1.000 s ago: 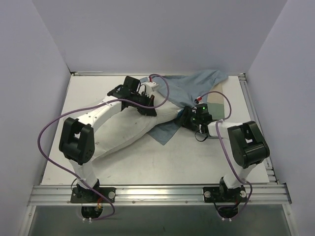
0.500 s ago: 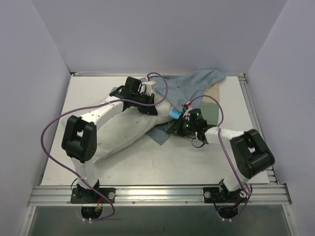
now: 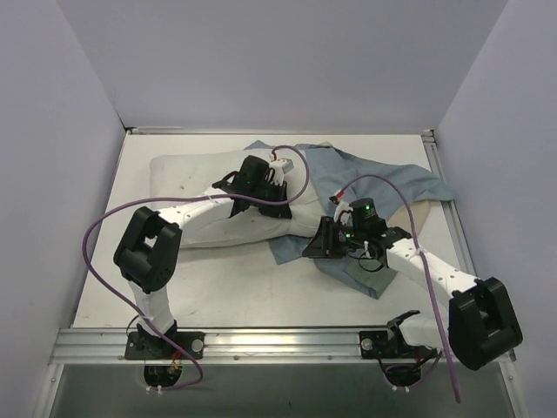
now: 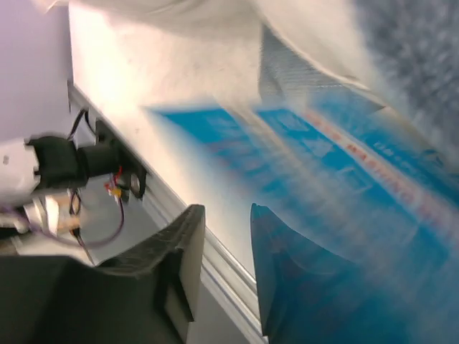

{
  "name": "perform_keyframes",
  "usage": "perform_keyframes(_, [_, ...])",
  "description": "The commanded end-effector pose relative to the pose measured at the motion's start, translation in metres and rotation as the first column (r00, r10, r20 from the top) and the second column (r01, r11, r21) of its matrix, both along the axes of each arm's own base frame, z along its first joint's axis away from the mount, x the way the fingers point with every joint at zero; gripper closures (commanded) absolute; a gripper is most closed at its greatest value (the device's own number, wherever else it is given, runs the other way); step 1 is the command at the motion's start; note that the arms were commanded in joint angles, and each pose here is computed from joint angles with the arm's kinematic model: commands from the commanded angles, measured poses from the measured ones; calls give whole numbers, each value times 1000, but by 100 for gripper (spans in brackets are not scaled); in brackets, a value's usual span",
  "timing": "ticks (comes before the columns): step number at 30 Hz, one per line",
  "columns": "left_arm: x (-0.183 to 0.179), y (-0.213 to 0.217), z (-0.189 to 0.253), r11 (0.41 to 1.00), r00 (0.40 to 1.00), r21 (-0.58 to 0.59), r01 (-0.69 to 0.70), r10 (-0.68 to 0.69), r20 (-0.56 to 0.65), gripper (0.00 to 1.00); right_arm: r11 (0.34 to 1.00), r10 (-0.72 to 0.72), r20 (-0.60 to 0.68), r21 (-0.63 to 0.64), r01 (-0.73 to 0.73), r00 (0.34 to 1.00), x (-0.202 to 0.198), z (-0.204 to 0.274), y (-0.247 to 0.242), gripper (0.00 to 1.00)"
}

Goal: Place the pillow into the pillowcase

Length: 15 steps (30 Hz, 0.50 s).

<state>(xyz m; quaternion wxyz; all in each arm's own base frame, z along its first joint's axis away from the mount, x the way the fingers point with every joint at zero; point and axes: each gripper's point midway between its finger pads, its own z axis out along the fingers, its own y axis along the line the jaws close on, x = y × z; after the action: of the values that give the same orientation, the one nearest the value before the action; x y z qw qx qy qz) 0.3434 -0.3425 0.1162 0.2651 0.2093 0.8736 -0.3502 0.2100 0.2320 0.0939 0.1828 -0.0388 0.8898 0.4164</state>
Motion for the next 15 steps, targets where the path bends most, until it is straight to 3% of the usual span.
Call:
perform_keyframes(1, [4, 8, 2, 998, 997, -23, -62, 63, 35, 100, 971, 224, 144, 50, -234, 964, -21, 58, -9, 66])
perform_keyframes(2, [-1, 8, 3, 998, 998, -31, -53, 54, 32, 100, 973, 226, 102, 16, -228, 969, -30, 55, -22, 60])
perform_keyframes(4, [-11, 9, -5, 999, 999, -34, -37, 37, -1, 100, 979, 202, 192, -56, -195, 960, -21, 68, -48, 58])
perform_keyframes(5, [-13, 10, -3, 999, 999, -34, -34, 34, 2, 98, 977, 199, 132, -106, -186, 971, -34, 61, -64, 49])
perform_keyframes(6, [-15, 12, -6, 999, 1000, -21, -31, 31, -5, 94, 973, 153, 153, -195, -122, 976, -30, 61, -81, 44])
perform_keyframes(7, [-15, 15, -6, 1000, 1000, -8, -23, 23, 7, 94, 982, 60, 159, -187, -30, 985, -18, 65, -95, 41])
perform_keyframes(8, [-14, 17, -6, 1000, 999, 6, -27, 27, 20, 93, 979, 72, 184, -200, -34, 980, -15, 71, -98, 43])
perform_keyframes(9, [-16, 21, -7, 999, 1000, 24, -24, 23, 19, 91, 948, 79, 198, -319, -12, 977, -8, 65, -113, 45])
perform_keyframes(13, [-15, 30, -5, 998, 998, 63, 8, -12, 59, 81, 832, 75, 14, -552, -54, 997, 11, 48, -161, 49])
perform_keyframes(15, [-14, 35, -5, 996, 998, 87, 5, -11, 62, 75, 743, 115, -180, -637, -204, 977, -7, 21, -193, 49])
